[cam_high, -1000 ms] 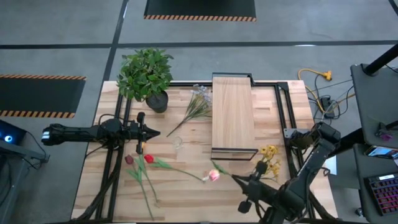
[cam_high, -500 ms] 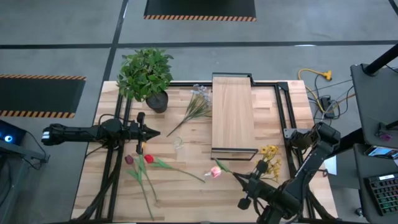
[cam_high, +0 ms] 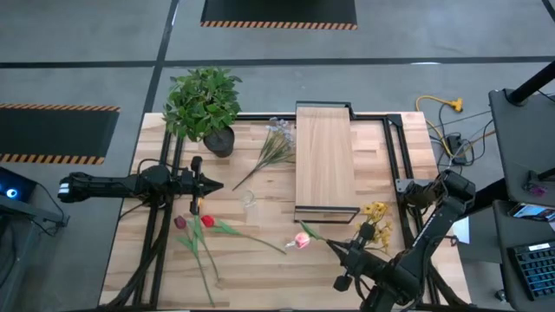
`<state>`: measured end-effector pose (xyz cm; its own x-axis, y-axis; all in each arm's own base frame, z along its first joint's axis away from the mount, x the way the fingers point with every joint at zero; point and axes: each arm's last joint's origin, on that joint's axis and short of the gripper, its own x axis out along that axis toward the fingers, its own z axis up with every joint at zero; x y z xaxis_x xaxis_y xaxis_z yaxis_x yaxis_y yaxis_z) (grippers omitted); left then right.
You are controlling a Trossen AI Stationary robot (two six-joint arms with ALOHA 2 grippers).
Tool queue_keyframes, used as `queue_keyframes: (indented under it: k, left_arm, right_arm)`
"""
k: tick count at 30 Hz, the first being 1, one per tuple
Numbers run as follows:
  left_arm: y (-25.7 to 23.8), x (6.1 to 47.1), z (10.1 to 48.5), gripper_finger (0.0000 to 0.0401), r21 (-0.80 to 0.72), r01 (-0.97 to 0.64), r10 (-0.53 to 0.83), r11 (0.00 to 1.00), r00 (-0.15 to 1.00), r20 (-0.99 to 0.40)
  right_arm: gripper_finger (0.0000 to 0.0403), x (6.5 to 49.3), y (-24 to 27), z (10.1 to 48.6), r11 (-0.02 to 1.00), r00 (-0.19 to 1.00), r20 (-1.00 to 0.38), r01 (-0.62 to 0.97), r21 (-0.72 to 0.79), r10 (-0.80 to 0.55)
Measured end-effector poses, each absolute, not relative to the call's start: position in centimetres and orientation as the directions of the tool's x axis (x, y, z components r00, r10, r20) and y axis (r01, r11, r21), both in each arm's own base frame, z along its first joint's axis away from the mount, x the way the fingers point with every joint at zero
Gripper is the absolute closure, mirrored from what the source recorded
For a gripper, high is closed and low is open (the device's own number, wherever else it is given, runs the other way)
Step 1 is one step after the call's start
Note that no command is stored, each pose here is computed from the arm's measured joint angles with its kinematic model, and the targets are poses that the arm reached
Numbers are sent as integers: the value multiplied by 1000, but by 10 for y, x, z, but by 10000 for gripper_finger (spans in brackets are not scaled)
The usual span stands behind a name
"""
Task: Pick and place flowers into a vace then onto a shelf
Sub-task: Put the pink tulip into the right transparent vase
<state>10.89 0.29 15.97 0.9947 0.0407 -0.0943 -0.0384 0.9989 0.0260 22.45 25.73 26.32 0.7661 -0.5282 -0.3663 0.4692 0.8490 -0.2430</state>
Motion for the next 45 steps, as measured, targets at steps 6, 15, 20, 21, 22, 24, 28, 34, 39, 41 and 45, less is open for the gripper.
queue_keyframes:
  k: [6, 15, 20, 21, 22, 24, 28, 34, 39, 41, 45]
  left_arm:
    - [3, 109, 160, 401, 26, -39, 41, 999, 995, -94]
    - [3, 109, 160, 401, 26, -39, 41, 999, 995, -94]
    - [3, 109, 160, 401, 26, -39, 41, 999, 995, -94]
    - [3, 109, 160, 401, 26, -39, 41, 999, 995, -94]
    - [3, 109, 160, 401, 26, -39, 41, 999, 995, -94]
    - [3, 109, 160, 401, 26, -39, 41, 999, 995, -94]
    - [3, 109, 160, 401, 26, -39, 41, 999, 995, -94]
    - [3, 109, 160, 401, 26, -39, 41, 999, 995, -94]
    - [3, 109, 160, 401, 26, -39, 41, 999, 995, -94]
    - [3, 109, 160, 401, 26, -39, 41, 999, 995, -94]
    - [3, 109, 160, 401, 26, -39, 41, 999, 995, -94]
  right_arm:
    - [394, 224, 256, 263, 843, 765, -354, 477, -250, -538]
    - [394, 219, 253, 252, 834, 758, -348, 507, -217, -551]
    - [394, 216, 254, 250, 835, 769, -327, 513, -198, -549]
    - [394, 215, 255, 250, 836, 771, -323, 512, -198, -548]
    - [394, 215, 255, 250, 836, 775, -314, 512, -197, -549]
    - [394, 214, 255, 251, 836, 779, -302, 517, -186, -549]
    - [394, 213, 256, 251, 835, 785, -283, 523, -171, -550]
    - [394, 213, 256, 252, 834, 786, -280, 525, -169, -551]
    - [394, 211, 255, 252, 832, 784, -280, 523, -184, -555]
    - [394, 209, 255, 251, 834, 785, -280, 520, -186, -552]
    - [394, 203, 258, 250, 840, 794, -275, 503, -203, -542]
